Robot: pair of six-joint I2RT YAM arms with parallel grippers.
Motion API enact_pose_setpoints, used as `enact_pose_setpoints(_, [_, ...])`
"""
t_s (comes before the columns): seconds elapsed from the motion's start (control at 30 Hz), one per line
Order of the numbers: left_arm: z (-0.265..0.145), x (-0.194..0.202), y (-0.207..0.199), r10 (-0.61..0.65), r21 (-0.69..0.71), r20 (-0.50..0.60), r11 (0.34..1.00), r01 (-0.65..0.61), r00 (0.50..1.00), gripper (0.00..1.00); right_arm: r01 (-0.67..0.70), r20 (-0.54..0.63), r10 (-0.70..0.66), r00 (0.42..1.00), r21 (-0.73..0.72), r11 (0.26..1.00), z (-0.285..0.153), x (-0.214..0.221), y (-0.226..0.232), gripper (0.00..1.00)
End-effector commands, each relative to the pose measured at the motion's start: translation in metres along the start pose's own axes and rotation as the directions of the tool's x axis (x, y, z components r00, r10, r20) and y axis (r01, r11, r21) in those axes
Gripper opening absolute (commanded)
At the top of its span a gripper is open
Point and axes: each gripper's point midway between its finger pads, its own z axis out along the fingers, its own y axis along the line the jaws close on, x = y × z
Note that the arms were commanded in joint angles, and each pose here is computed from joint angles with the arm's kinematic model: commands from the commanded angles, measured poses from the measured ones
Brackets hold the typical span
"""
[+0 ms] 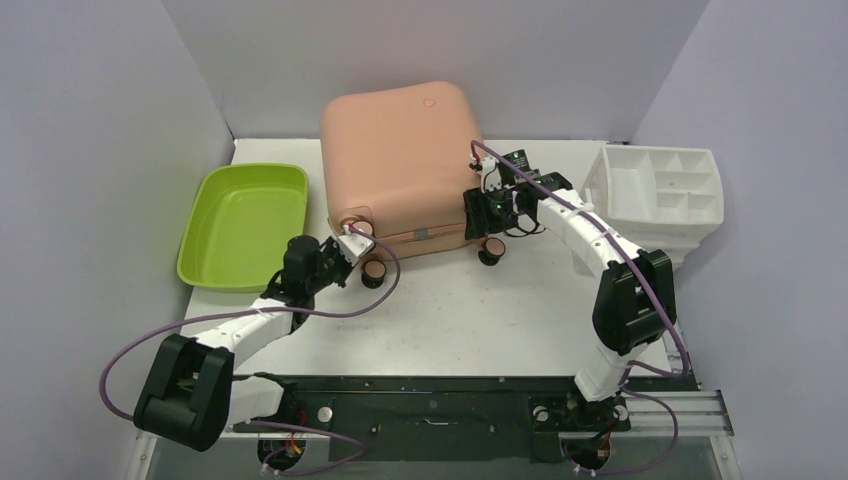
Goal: Open, take out, and arrange the luggage
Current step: Move the luggage to the center of the board, then unzip the zipper of the luggage, then adjust the luggage at the center of the board.
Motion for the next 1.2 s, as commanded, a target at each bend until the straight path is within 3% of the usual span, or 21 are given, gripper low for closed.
enact_pose_setpoints(0.0, [0.015, -0.091, -0.066, 0.045, 0.302, 0.279, 0.944, -0.132, 0.959, 0.00, 0.218, 0.011, -0.239, 0.971, -0.452, 0.865, 0.013, 0.018, 0.132, 0.21])
enact_pose_setpoints(0.43, [0.023, -0.097, -0.110, 0.085, 0.466, 0.265, 0.861, -0.205, 0.960, 0.02, 0.243, 0.013, -0.266, 0.964, -0.458, 0.855, 0.013, 0.015, 0.135, 0.19])
enact_pose_setpoints(0.53, [0.020, -0.101, -0.107, 0.072, 0.476, 0.264, 0.857, -0.195, 0.962, 0.23, 0.287, 0.025, -0.303, 0.953, -0.407, 0.868, 0.013, 0.014, 0.124, 0.25])
enact_pose_setpoints(0.6, [0.015, -0.101, -0.105, 0.061, 0.492, 0.274, 0.849, -0.195, 0.960, 0.49, 0.316, 0.042, -0.323, 0.945, -0.359, 0.878, 0.011, 0.010, 0.115, 0.34])
enact_pose_setpoints(0.63, [0.012, -0.100, -0.105, 0.051, 0.502, 0.271, 0.844, -0.186, 0.961, 0.66, 0.323, 0.056, -0.324, 0.945, -0.338, 0.884, 0.011, 0.006, 0.109, 0.41])
enact_pose_setpoints(0.67, [0.008, -0.102, -0.103, 0.040, 0.515, 0.282, 0.837, -0.186, 0.959, 0.72, 0.335, 0.077, -0.327, 0.942, -0.295, 0.895, 0.007, 0.000, 0.102, 0.43])
enact_pose_setpoints(0.73, [0.001, -0.103, -0.098, 0.013, 0.536, 0.278, 0.827, -0.166, 0.960, 0.95, 0.336, 0.127, -0.315, 0.941, -0.215, 0.917, 0.000, -0.016, 0.086, 0.50])
enact_pose_setpoints(0.77, [-0.001, -0.102, -0.097, -0.002, 0.550, 0.265, 0.822, -0.149, 0.964, 0.99, 0.332, 0.157, -0.307, 0.939, -0.178, 0.926, -0.003, -0.025, 0.076, 0.54])
enact_pose_setpoints(0.9, [-0.023, -0.105, -0.078, -0.031, 0.594, 0.263, 0.793, -0.137, 0.964, 0.96, 0.281, 0.256, -0.265, 0.929, -0.027, 0.959, -0.030, -0.052, 0.041, 0.59])
enact_pose_setpoints(1.0, [-0.046, -0.101, -0.078, -0.062, 0.668, 0.200, 0.739, -0.090, 0.978, 0.96, 0.293, 0.266, -0.287, 0.920, 0.020, 0.956, -0.040, -0.050, 0.029, 0.61])
enact_pose_setpoints(1.03, [-0.051, -0.107, -0.069, -0.034, 0.662, 0.243, 0.737, -0.140, 0.969, 0.96, 0.315, 0.262, -0.312, 0.913, 0.032, 0.949, -0.044, -0.048, 0.028, 0.62])
enact_pose_setpoints(1.07, [-0.062, -0.099, -0.075, -0.067, 0.699, 0.181, 0.710, -0.081, 0.981, 0.96, 0.322, 0.254, -0.321, 0.913, 0.037, 0.946, -0.044, -0.044, 0.027, 0.62])
enact_pose_setpoints(1.1, [-0.066, -0.104, -0.066, -0.034, 0.688, 0.231, 0.712, -0.139, 0.972, 0.96, 0.334, 0.250, -0.337, 0.908, 0.054, 0.941, -0.048, -0.042, 0.026, 0.63])
enact_pose_setpoints(1.13, [-0.075, -0.098, -0.070, -0.067, 0.716, 0.178, 0.694, -0.082, 0.982, 0.96, 0.334, 0.241, -0.339, 0.909, 0.062, 0.941, -0.047, -0.037, 0.024, 0.64])
enact_pose_setpoints(1.17, [-0.077, -0.102, -0.062, -0.041, 0.703, 0.203, 0.702, -0.117, 0.978, 0.96, 0.330, 0.251, -0.343, 0.905, 0.095, 0.939, -0.052, -0.039, 0.021, 0.64])
